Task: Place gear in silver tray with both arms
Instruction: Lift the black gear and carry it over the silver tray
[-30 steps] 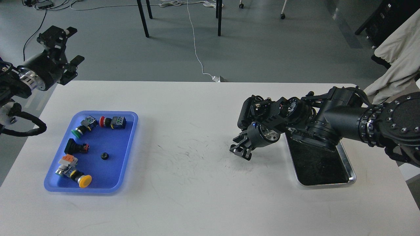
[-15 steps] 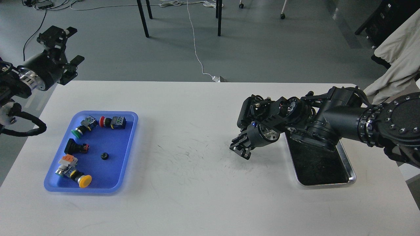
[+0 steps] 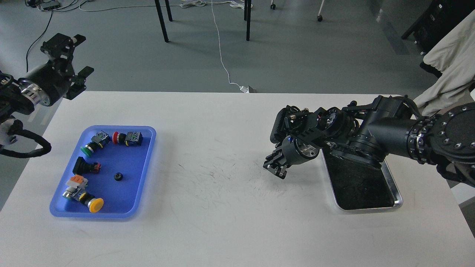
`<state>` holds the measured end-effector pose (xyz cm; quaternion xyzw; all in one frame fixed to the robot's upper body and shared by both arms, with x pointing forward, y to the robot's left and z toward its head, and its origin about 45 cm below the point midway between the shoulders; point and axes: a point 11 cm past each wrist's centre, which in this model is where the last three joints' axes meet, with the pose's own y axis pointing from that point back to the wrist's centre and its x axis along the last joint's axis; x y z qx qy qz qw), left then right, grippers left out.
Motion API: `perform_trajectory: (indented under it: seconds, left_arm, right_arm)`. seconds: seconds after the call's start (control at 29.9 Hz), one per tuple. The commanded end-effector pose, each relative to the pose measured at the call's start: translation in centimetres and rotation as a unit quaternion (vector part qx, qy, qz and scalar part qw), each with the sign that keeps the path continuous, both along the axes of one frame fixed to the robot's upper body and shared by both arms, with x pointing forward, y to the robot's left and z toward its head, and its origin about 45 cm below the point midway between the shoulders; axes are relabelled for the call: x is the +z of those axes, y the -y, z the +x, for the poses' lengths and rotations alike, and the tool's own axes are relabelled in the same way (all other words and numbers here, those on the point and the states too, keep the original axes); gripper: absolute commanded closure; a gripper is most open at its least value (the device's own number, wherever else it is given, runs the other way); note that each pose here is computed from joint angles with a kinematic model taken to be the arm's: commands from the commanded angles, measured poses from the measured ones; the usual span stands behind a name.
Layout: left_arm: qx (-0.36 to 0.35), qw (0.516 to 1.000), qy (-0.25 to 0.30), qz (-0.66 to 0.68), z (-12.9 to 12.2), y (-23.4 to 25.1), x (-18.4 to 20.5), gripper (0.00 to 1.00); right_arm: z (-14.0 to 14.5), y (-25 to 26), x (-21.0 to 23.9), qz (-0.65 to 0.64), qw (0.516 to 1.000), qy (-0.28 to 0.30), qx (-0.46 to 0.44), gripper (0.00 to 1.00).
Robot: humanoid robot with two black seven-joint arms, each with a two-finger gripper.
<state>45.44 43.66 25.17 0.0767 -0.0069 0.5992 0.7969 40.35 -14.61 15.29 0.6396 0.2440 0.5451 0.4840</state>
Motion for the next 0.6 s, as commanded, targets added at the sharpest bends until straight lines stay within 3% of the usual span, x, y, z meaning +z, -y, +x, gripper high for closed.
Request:
perform_trajectory:
  seconds: [0.0, 0.3, 0.57]
  left_arm:
    - [0.000, 1.000, 0.000, 0.000, 0.0, 0.0, 0.0, 0.01]
    - [-0.004, 1.000, -0.004, 0.000, 0.1, 0.4, -0.3, 0.01]
    - [-0.004, 1.000, -0.012, -0.003, -0.3, 0.5, -1.2, 0.01]
  right_arm:
    - [1.2, 1.9, 1.9, -0.004, 1.000, 0.014, -0.019, 0.99]
    - [1.1, 9.2, 4.9, -0.007, 0.997, 0.014, -0.076, 0.99]
    - [-1.4, 17.8, 6.0, -0.036, 0.991, 0.008, -0.127, 0.99]
